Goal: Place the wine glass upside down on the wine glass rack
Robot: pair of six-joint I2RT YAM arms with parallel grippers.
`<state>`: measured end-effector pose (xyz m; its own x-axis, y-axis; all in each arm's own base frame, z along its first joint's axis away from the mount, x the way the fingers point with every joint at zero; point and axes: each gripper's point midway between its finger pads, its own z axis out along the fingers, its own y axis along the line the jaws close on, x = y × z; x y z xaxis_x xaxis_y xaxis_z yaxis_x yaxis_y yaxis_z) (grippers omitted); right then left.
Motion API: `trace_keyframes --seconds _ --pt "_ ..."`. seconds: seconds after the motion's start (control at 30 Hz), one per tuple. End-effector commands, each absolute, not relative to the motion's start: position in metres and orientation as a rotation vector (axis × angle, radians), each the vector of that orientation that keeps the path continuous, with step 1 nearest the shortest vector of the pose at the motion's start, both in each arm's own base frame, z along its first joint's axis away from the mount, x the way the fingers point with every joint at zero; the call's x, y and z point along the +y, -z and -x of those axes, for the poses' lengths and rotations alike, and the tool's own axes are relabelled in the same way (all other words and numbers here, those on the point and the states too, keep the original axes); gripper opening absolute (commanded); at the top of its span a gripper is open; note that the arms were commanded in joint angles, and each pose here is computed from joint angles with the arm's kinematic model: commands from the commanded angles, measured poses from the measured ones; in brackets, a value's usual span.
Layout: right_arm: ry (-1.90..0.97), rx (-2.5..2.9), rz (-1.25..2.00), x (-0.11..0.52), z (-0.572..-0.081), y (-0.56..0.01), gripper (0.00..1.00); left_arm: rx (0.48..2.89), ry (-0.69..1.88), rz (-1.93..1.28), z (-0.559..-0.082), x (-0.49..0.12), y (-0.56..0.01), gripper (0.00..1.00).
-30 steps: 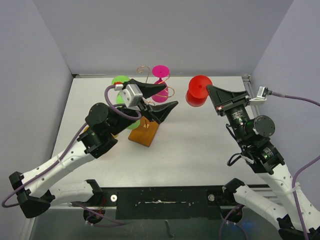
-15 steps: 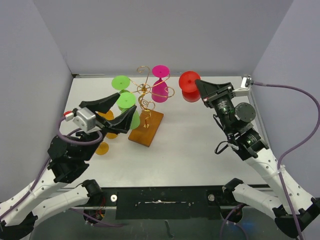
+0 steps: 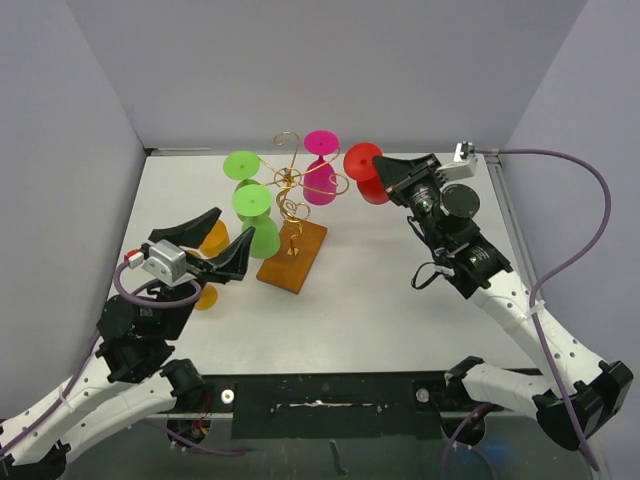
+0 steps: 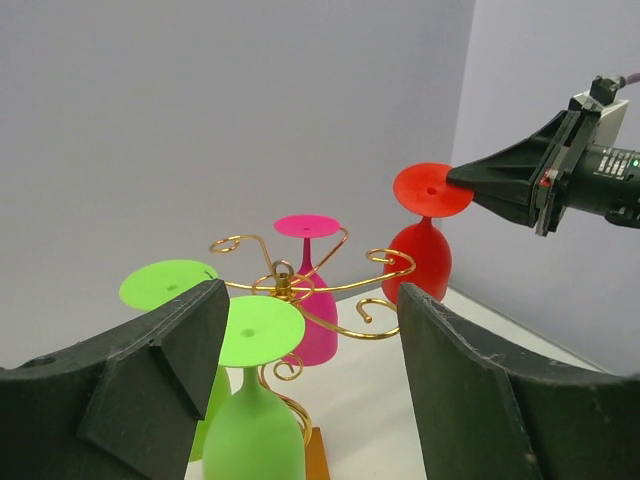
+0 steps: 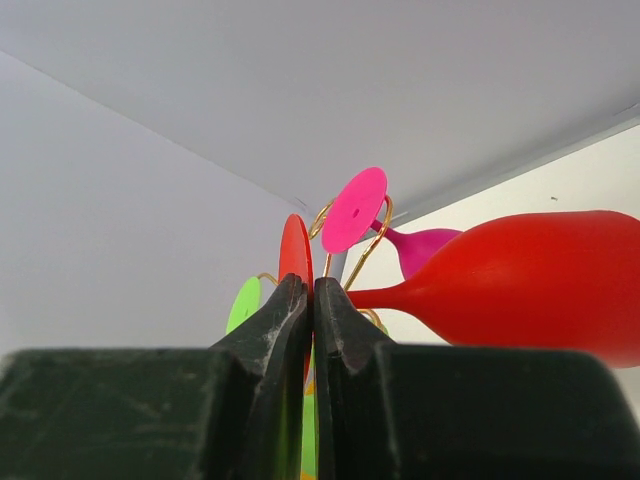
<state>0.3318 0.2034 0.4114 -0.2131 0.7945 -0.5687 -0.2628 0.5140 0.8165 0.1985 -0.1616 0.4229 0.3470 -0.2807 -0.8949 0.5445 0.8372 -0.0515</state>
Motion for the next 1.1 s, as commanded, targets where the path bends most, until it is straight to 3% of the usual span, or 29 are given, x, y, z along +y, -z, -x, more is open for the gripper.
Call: trace_keyframes --seconds 0.0,0.5,1.07 --pt "-1.078 1.393 -0.457 0.204 -0.335 -0.448 0.00 1.030 0.550 -0.199 -0.191 -0.142 -0.446 0.66" --pt "-1.093 1.483 -0.492 0.231 -0.367 -0.425 0.00 1.014 0.572 -0.166 -0.186 -0.134 -0.451 0.65" --pt "-1.156 1.589 -0.370 0.259 -0.356 -0.413 0.00 1.025 0.571 -0.165 -0.188 -0.135 -0.450 0.65"
